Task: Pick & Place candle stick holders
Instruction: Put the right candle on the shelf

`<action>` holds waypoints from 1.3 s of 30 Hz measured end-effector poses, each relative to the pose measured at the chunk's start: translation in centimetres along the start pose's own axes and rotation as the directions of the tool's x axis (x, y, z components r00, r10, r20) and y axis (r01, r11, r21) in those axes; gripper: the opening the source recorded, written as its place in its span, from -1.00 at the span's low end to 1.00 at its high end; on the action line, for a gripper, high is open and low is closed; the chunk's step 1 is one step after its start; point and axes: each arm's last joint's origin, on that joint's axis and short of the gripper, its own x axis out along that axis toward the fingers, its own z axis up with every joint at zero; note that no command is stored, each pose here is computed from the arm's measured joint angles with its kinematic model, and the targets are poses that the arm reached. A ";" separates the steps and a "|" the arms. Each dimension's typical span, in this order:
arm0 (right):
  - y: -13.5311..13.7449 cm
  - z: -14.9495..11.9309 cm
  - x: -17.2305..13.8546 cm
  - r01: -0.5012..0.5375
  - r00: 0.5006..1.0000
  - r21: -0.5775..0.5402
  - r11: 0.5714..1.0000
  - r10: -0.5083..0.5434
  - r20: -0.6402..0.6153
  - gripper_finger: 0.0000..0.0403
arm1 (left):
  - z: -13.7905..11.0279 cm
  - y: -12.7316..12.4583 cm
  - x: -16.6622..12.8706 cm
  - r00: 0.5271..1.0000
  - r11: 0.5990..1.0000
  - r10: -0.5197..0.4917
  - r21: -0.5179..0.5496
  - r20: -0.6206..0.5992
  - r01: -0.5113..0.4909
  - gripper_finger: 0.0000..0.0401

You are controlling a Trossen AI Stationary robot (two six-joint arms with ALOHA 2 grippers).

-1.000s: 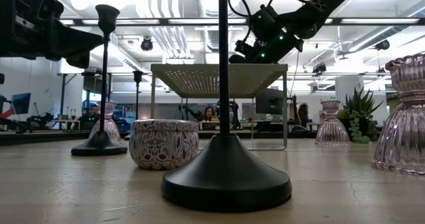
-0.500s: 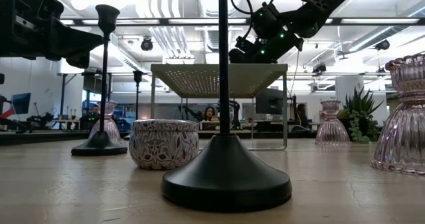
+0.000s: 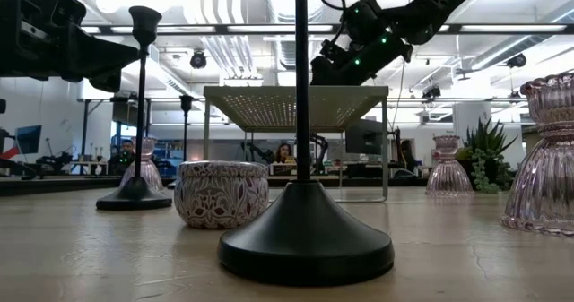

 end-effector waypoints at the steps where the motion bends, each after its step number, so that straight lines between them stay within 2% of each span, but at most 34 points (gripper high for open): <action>1: 0.0 0.1 -0.1 0.001 1.000 -0.004 1.000 -0.001 0.003 0.91 | 0.0 0.0 0.0 1.000 1.000 0.000 0.000 0.000 0.000 -0.84; 10: 0.7 2.6 -3.6 -0.007 0.994 -0.069 0.998 0.015 0.111 0.91 | 0.0 0.0 0.0 1.000 1.000 0.000 0.000 -0.001 0.000 -0.84; 15: 2.2 4.4 -7.3 -0.031 0.979 -0.185 0.982 0.067 0.192 0.91 | 0.0 0.0 0.0 1.000 1.000 0.000 0.000 0.000 0.000 -0.84; 18: 3.1 5.0 -9.9 -0.041 0.972 -0.208 0.977 0.087 0.216 0.91 | 0.0 0.0 0.0 1.000 1.000 0.000 0.000 0.000 0.000 -0.84; 27: 5.5 5.1 -17.7 -0.098 0.965 -0.131 0.987 0.126 0.232 0.91 | 0.0 0.0 0.0 1.000 1.000 0.000 0.000 0.000 0.000 -0.84; 32: 6.3 3.7 -20.6 -0.143 0.976 -0.131 0.981 0.162 0.144 0.91 | 0.0 0.0 0.0 1.000 1.000 0.000 0.000 -0.001 0.000 -0.84; 37: 6.8 2.5 -23.1 -0.226 0.971 -0.033 0.974 0.228 0.080 0.91 | 0.0 0.0 0.0 1.000 1.000 0.000 0.000 0.000 0.000 -0.84; 39: 6.8 2.2 -24.0 -0.242 0.968 -0.030 0.970 0.244 0.066 0.91 | 0.0 0.0 0.0 1.000 1.000 0.000 0.000 -0.001 0.000 -0.84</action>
